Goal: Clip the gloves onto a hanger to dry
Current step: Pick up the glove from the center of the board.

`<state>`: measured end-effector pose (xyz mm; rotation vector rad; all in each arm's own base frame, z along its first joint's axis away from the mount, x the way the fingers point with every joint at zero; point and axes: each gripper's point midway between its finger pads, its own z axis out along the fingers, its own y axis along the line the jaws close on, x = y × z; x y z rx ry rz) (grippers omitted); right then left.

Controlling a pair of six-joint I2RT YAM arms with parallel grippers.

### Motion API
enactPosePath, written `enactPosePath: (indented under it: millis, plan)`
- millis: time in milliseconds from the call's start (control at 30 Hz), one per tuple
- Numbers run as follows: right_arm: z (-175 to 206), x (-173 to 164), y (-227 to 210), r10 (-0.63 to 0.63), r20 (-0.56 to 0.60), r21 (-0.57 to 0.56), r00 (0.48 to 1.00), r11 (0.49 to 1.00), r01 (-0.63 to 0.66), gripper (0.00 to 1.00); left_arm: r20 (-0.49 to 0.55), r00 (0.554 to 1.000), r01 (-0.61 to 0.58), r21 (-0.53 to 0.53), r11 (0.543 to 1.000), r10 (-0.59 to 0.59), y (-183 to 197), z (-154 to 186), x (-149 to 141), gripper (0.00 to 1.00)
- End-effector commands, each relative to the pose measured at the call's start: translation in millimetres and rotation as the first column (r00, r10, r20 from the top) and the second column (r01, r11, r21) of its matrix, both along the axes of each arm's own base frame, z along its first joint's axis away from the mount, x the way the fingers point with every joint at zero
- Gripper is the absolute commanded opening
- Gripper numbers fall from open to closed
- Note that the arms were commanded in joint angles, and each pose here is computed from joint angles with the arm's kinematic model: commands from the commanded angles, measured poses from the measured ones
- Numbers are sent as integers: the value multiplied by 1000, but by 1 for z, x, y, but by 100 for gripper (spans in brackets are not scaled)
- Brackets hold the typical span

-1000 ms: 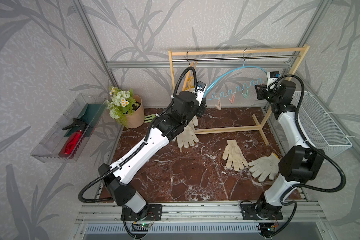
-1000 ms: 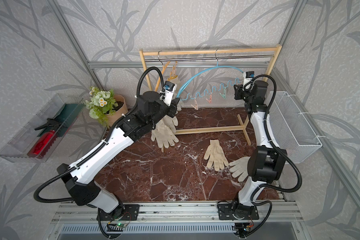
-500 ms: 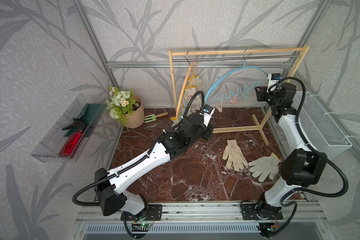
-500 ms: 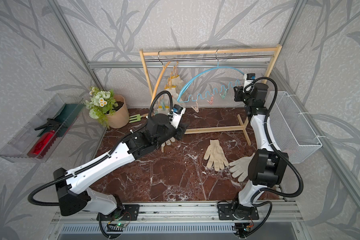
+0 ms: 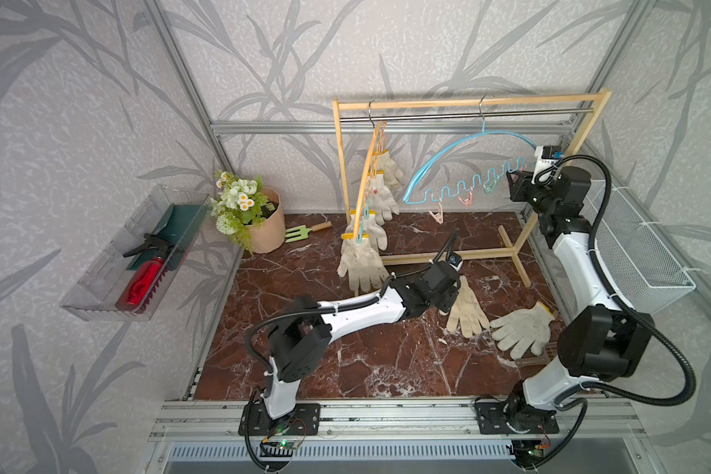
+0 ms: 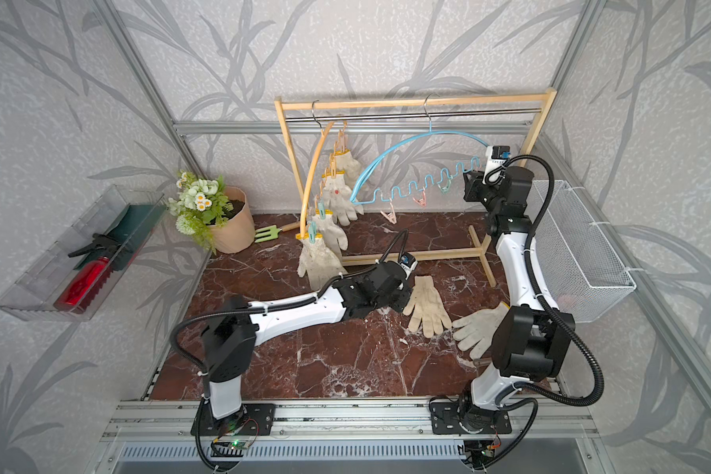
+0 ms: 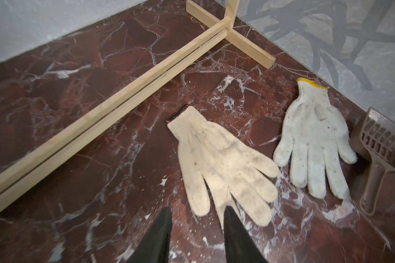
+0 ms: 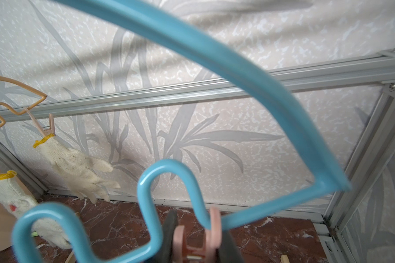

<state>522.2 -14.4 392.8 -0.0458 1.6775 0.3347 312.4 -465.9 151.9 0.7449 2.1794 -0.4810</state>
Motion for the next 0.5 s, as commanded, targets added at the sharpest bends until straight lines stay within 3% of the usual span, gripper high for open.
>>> enactPosePath:
  millis: [0, 233, 467]
  plan:
    - [26, -13, 7, 13, 74, 0, 997, 1000, -13, 22, -50, 996, -72, 1, 997, 72, -17, -11, 6, 38]
    - [25, -11, 8, 20, 78, 17, 997, 1000, -21, 23, -95, 984, -132, 165, 977, 149, -36, -68, 20, 38]
    - [30, -8, 9, 22, 85, 21, 996, 999, -24, 23, -103, 972, -183, 230, 956, 211, -45, -89, 32, 41]
